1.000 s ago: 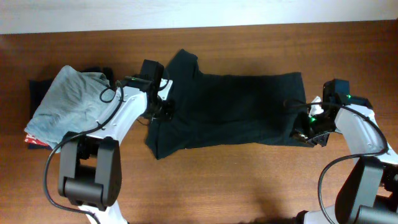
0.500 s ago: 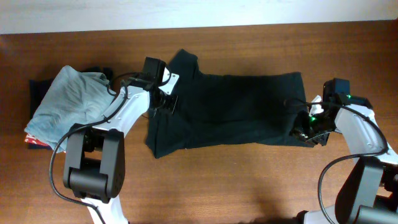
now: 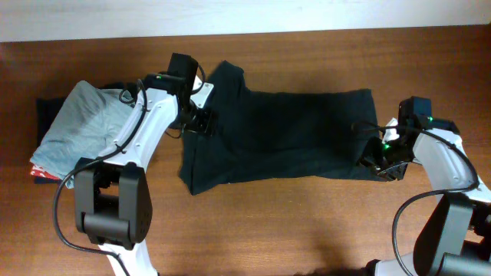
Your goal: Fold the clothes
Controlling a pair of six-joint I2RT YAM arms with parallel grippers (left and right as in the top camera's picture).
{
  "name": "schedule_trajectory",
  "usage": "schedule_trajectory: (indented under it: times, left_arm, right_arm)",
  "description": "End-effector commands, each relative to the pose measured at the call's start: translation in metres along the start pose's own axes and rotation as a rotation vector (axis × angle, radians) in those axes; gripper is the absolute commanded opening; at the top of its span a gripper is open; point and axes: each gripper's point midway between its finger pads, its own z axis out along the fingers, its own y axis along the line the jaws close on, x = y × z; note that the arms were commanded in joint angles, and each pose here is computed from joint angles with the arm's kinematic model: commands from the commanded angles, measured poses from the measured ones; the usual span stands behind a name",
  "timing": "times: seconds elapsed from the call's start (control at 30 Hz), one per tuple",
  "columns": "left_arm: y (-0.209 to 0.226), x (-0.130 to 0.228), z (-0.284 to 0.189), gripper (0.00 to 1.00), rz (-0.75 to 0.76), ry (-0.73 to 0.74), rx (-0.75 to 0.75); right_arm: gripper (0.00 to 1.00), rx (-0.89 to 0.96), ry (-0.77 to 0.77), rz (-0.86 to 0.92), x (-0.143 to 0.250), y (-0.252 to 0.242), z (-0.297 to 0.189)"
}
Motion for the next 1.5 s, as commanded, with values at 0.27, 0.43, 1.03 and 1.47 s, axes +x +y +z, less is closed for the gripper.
schedule_trajectory:
  times: [0.27,0.43,1.03,1.47]
  left_arm:
    - [0.008,0.014,0.049,0.69,-0.044,0.046,0.006]
    - [0.011,0.007,0.061,0.67,-0.025,0.025,0.004]
    - [0.012,-0.008,0.053,0.02,-0.020,0.014,-0.001]
    - [0.017,-0.023,0.042,0.03,0.008,-0.022,-0.038]
  right_arm:
    - [0.45,0.013,-0.028,0.001,-0.005,0.000,-0.006]
    - [0.45,0.013,-0.028,0.001,-0.005,0.000,-0.006]
    - [0.46,0.012,-0.031,0.001,-0.006,0.000,-0.006]
    - [0.46,0.011,-0.034,0.000,-0.007,0.000,-0.006]
